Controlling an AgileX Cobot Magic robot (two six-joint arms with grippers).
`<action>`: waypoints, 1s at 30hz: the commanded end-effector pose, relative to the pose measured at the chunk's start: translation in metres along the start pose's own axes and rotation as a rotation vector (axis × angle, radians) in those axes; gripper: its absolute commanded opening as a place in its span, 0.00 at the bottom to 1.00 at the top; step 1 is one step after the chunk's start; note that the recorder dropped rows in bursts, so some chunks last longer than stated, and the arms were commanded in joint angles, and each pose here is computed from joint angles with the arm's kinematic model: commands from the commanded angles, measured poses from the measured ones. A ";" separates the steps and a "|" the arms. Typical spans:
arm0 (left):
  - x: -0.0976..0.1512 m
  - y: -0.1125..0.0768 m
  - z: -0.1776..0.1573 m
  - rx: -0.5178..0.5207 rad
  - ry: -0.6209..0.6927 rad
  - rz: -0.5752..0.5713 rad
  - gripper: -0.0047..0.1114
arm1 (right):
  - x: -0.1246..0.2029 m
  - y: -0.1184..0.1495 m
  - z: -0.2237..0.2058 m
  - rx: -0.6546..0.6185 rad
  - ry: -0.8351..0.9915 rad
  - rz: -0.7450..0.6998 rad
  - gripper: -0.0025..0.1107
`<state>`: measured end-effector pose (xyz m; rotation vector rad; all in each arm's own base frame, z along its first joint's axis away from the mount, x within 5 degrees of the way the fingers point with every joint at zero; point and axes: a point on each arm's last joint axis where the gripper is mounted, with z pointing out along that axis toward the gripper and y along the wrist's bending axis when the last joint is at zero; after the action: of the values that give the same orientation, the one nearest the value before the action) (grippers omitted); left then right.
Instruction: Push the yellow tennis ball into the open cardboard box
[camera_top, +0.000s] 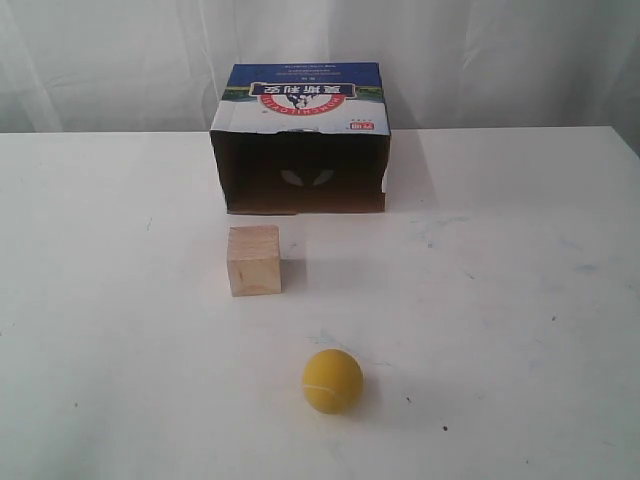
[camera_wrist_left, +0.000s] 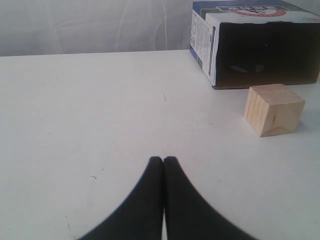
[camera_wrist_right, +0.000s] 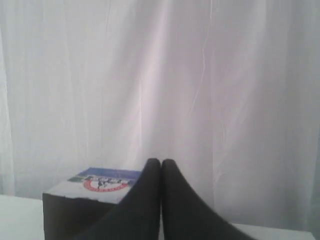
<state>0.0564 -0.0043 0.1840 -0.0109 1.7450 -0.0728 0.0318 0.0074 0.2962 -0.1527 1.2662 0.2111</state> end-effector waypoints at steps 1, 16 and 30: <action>0.001 0.000 0.000 0.005 -0.006 -0.009 0.04 | -0.012 -0.001 -0.003 0.014 0.005 0.044 0.02; 0.001 0.000 0.000 0.005 -0.006 -0.009 0.04 | -0.025 0.011 0.027 -0.117 0.454 0.051 0.02; 0.001 0.000 0.000 0.005 -0.006 -0.009 0.04 | 0.023 0.082 0.154 -0.601 1.099 -0.185 0.02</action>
<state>0.0564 -0.0043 0.1840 -0.0125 1.7451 -0.0741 0.1401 0.0963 0.3270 -0.8723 2.2011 0.3614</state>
